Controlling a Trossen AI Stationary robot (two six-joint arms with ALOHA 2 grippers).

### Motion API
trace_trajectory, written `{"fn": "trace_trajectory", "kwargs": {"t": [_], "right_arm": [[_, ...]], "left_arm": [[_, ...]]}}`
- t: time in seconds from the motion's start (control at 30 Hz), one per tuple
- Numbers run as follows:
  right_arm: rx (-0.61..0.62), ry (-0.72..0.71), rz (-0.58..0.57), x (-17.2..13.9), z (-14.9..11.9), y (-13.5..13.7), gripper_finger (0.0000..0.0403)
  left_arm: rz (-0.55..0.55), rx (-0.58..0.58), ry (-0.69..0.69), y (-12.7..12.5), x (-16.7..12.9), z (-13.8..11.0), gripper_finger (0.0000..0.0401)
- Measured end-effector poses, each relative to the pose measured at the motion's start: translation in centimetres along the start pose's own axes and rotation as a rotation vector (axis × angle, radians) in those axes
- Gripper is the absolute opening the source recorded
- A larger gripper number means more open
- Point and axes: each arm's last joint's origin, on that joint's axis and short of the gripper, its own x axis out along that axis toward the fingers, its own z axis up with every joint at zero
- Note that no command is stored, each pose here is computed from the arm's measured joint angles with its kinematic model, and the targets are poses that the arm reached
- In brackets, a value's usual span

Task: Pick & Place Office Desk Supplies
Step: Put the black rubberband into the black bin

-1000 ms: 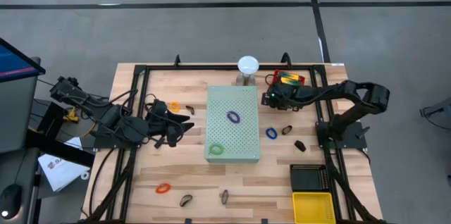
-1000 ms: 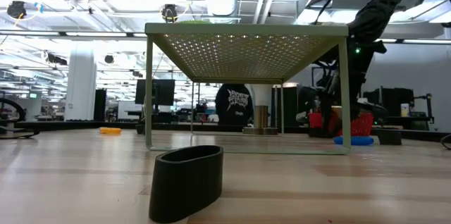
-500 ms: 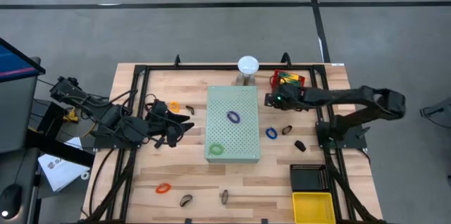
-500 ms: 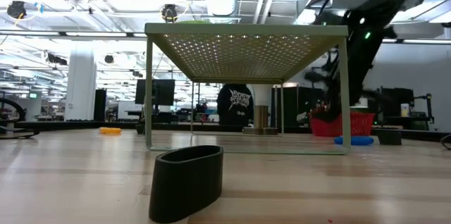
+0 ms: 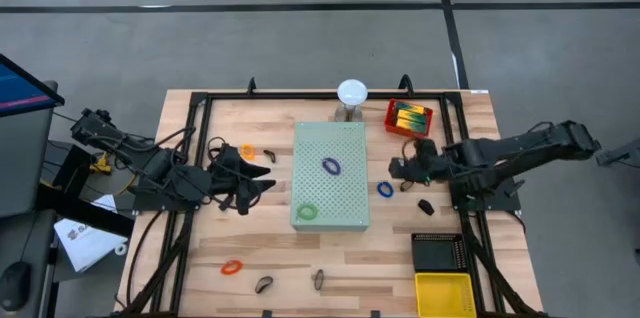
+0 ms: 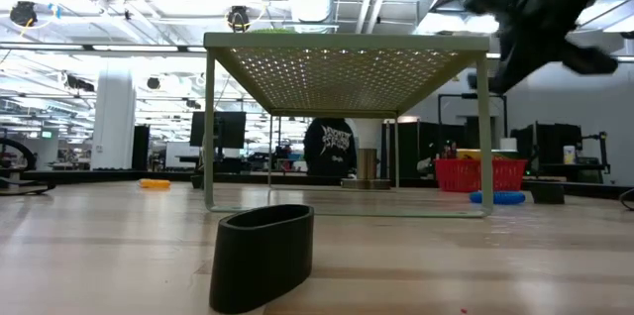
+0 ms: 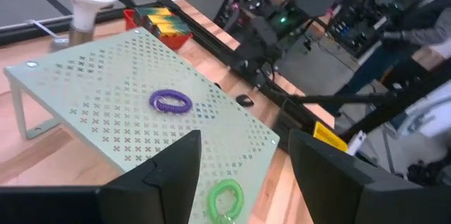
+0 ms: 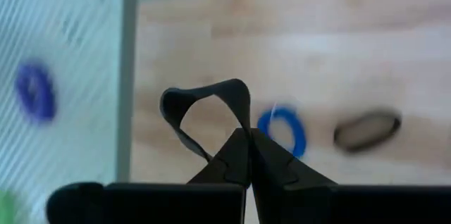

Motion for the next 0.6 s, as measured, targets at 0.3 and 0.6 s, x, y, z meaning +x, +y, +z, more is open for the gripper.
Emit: {"fn": "trace_trajectory", "kwargs": {"t": [0.3, 0.6], "right_arm": [[-0.108, 0.197, -0.117, -2.1, -6.2, 1.9, 0.0], [-0.147, 0.394, -0.264, -3.5, -12.7, 1.5, 0.0]], "left_arm": [[-0.058, 0.021, 0.062, -0.2, 0.0, -0.2, 0.021], [-0.127, 0.046, 0.132, -0.4, -0.1, -0.4, 0.021]]}}
